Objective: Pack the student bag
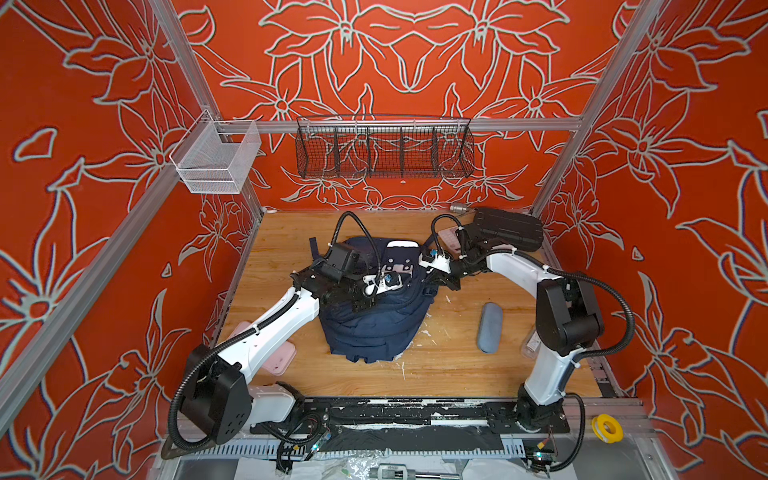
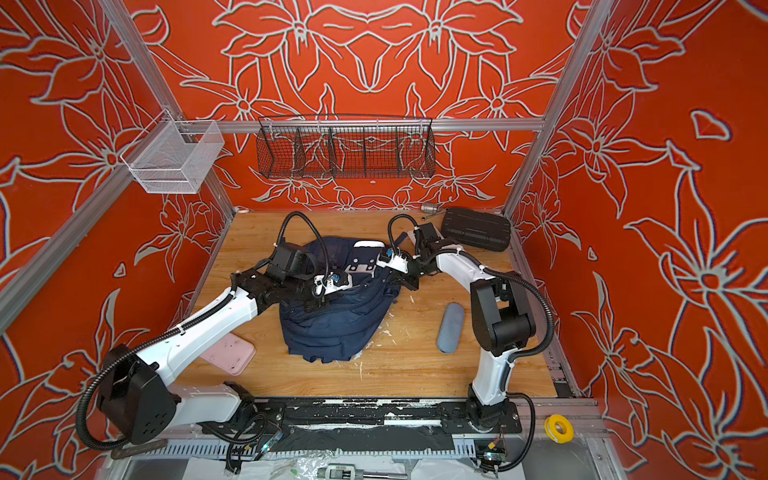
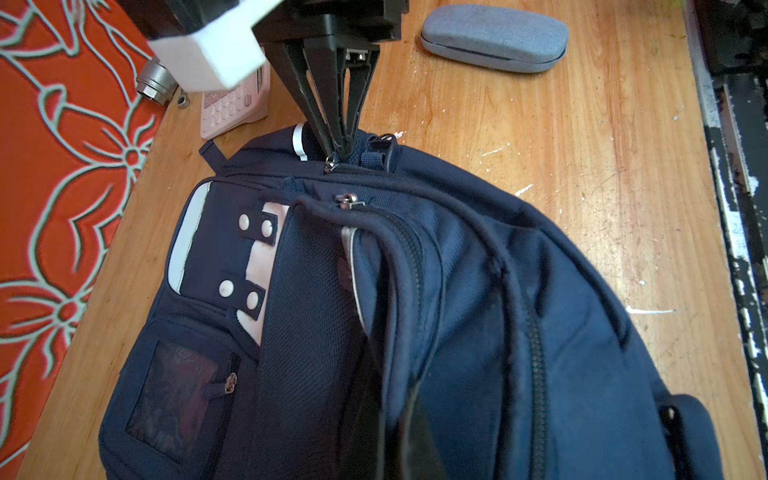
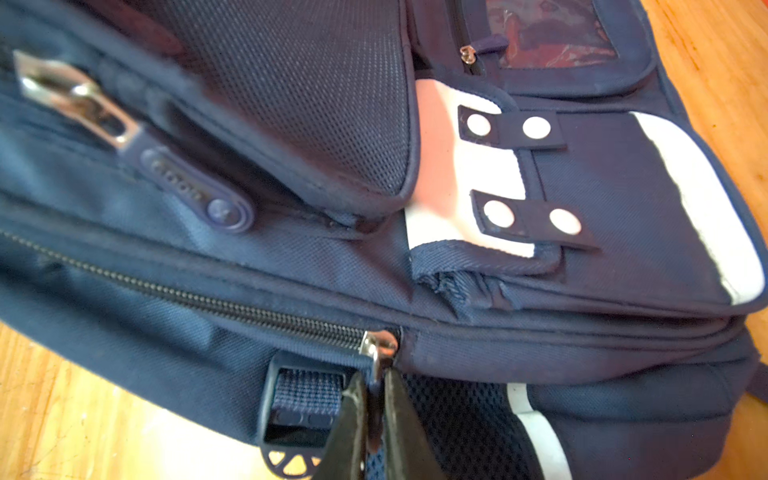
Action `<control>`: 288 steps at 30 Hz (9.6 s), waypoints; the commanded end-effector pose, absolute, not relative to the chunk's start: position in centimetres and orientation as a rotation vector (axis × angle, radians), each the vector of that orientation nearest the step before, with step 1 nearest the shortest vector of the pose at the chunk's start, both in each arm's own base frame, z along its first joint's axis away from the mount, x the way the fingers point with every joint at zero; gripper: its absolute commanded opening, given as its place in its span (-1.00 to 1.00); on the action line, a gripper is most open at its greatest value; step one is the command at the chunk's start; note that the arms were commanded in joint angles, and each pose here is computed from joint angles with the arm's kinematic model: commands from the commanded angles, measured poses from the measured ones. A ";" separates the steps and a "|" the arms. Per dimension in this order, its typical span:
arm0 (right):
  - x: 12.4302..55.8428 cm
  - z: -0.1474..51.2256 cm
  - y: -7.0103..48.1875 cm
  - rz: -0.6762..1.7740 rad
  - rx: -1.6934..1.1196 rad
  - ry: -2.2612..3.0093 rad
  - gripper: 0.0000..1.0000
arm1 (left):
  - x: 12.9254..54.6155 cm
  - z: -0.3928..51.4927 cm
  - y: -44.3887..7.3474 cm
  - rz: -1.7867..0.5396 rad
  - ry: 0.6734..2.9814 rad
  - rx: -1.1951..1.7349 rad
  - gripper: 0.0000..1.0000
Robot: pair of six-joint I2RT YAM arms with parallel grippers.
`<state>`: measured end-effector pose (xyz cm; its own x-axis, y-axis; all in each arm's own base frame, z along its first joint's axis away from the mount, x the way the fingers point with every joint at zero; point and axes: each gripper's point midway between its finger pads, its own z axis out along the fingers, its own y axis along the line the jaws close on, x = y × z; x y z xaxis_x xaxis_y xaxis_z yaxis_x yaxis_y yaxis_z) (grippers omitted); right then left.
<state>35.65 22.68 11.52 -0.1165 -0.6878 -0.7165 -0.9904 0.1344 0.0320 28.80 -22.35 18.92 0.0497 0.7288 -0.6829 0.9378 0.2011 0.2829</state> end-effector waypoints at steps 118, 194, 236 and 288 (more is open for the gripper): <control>23.4 19.3 31.9 0.305 -1.304 1.892 -1.00 | 43.2 29.8 -25.1 -0.983 2.214 -0.635 -1.00; 22.9 21.6 28.0 0.464 -1.190 1.610 -1.00 | 30.8 16.0 -27.8 -0.109 3.011 0.816 0.48; 22.3 20.9 27.8 0.463 -1.228 1.608 -1.00 | 32.8 17.6 -24.5 -0.015 2.959 0.529 0.72; 22.3 21.8 29.1 0.412 -1.222 1.632 -1.00 | 34.5 19.6 -28.4 -0.325 2.952 0.327 -1.00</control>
<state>22.17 27.23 17.85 -0.0382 -0.5820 -0.8123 -0.8708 0.4181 -0.2586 32.26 -29.67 17.32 -0.9322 0.3423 -0.1172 0.3570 0.9229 -0.1444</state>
